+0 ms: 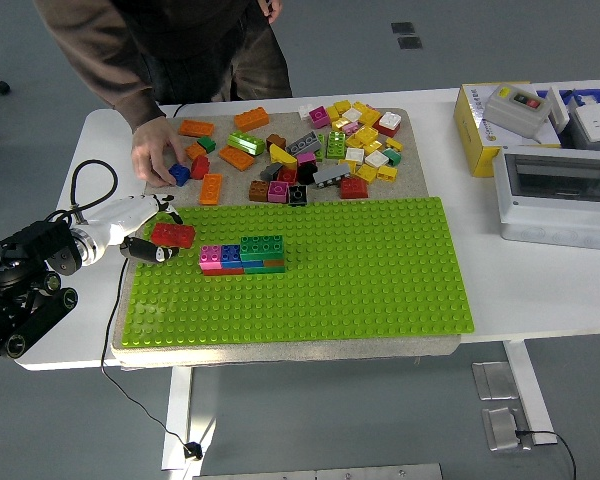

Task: Pick up the brick,pile it on top of brick,press brick,pick up the brick,pile it on top of brick,press brick

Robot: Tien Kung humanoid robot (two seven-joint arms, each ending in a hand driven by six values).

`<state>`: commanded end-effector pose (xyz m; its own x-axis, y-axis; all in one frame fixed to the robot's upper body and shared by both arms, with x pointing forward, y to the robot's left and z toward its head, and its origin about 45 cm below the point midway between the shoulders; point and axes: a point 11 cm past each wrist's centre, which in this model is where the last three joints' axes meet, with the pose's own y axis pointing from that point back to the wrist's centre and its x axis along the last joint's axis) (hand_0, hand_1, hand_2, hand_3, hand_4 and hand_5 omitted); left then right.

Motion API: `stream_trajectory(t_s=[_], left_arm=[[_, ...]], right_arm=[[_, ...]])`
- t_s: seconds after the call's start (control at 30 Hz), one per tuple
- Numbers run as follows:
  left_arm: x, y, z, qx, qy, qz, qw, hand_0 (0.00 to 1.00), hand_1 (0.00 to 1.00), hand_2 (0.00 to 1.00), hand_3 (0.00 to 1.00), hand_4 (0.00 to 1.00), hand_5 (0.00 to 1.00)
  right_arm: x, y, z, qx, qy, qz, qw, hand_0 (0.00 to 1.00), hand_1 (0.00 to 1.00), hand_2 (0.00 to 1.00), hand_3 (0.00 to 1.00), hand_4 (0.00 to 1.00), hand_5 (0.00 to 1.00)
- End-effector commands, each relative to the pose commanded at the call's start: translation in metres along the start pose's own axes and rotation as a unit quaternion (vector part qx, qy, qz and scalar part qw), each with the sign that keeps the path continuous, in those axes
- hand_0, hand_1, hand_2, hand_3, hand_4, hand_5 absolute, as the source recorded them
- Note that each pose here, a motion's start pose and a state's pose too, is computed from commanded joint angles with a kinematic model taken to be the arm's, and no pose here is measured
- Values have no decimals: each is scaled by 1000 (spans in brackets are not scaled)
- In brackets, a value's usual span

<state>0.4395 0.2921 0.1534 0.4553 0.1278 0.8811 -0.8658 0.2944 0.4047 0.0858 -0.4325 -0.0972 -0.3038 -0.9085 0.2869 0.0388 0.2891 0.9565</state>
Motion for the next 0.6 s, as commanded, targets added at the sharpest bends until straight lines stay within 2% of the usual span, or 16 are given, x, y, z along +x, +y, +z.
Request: stream_trajectory(t_s=[0.1, 0.13, 0.3, 0.33, 0.5, 0.53, 0.6], left_arm=[[-1, 0, -2, 2, 2, -1, 1000, 998, 998, 998, 585, 555, 132], [-2, 0, -2, 2, 3, -1, 1000, 998, 998, 987, 556, 518, 128], [-2, -1, -2, 2, 6, 2, 1000, 998, 998, 987, 556, 518, 128], [-2, -1, -2, 2, 7, 2, 1000, 998, 998, 978, 521, 442, 121], [-2, -1, -3, 5, 11, 3, 1000, 998, 998, 978, 521, 442, 121], [-1, 0, -3, 5, 12, 3, 1000, 998, 998, 969, 516, 496, 112], [1, 1, -3, 7, 17, 3, 1000, 998, 998, 969, 516, 496, 112]], right_arm=[[0, 0, 0, 1, 0, 0, 1000, 702, 647, 602, 780, 599, 998], [0, 0, 0, 1, 0, 0, 1000, 699, 646, 600, 780, 599, 998], [0, 0, 0, 2, 1, 0, 1000, 699, 646, 600, 780, 599, 998], [0, 0, 0, 2, 1, 0, 1000, 698, 646, 601, 779, 598, 998], [0, 0, 0, 3, 2, 1, 1000, 698, 646, 601, 779, 598, 998], [0, 0, -1, 3, 2, 1, 1000, 697, 645, 601, 778, 599, 998], [1, 0, -1, 4, 2, 1, 1000, 697, 645, 601, 778, 599, 998]])
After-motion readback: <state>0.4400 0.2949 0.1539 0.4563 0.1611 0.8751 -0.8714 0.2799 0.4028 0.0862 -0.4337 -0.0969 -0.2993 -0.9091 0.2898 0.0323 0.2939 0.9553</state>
